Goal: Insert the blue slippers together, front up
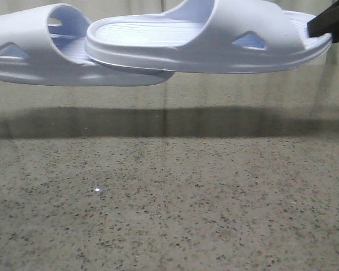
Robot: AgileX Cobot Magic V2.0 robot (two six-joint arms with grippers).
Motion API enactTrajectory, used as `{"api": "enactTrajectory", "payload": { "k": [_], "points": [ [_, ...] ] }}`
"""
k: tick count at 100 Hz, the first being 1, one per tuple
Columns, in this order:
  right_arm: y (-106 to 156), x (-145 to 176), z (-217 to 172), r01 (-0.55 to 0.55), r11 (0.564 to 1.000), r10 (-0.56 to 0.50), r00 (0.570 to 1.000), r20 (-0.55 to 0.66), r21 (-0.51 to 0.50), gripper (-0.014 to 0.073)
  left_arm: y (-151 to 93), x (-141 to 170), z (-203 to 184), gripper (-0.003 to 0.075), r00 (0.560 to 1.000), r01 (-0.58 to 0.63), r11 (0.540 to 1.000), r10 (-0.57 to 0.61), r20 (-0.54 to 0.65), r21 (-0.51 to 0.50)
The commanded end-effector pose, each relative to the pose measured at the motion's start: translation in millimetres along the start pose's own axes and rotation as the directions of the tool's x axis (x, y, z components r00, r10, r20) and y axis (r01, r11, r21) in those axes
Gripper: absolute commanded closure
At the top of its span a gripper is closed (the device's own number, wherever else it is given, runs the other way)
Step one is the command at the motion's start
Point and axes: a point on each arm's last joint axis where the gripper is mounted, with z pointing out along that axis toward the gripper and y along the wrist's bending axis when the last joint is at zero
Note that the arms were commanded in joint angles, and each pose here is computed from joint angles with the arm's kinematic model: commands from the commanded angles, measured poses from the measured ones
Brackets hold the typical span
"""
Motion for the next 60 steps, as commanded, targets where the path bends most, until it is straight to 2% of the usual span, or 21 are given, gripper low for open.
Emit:
{"api": "enactTrajectory", "payload": {
  "k": [1,35,60],
  "points": [
    [11.0,-13.3,2.8,0.025,0.997,-0.019,0.997,0.068,-0.08,0.0702,-24.9,-5.8,-0.7,0.0705,0.999,-0.029,0.989,0.026,0.022,0.145],
    [6.1,-8.3,39.4,0.033,0.976,-0.034,0.999,0.001,-0.217,0.0702,-33.0,-0.6,8.9,0.0705,0.999,-0.034,0.983,0.038,-0.015,0.183],
    [16.1,-14.0,63.4,0.058,0.94,-0.081,0.995,-0.055,-0.335,0.0702,-36.8,0.1,12.2,0.0705,0.999,-0.031,0.978,0.035,-0.015,0.204]
  ]
}}
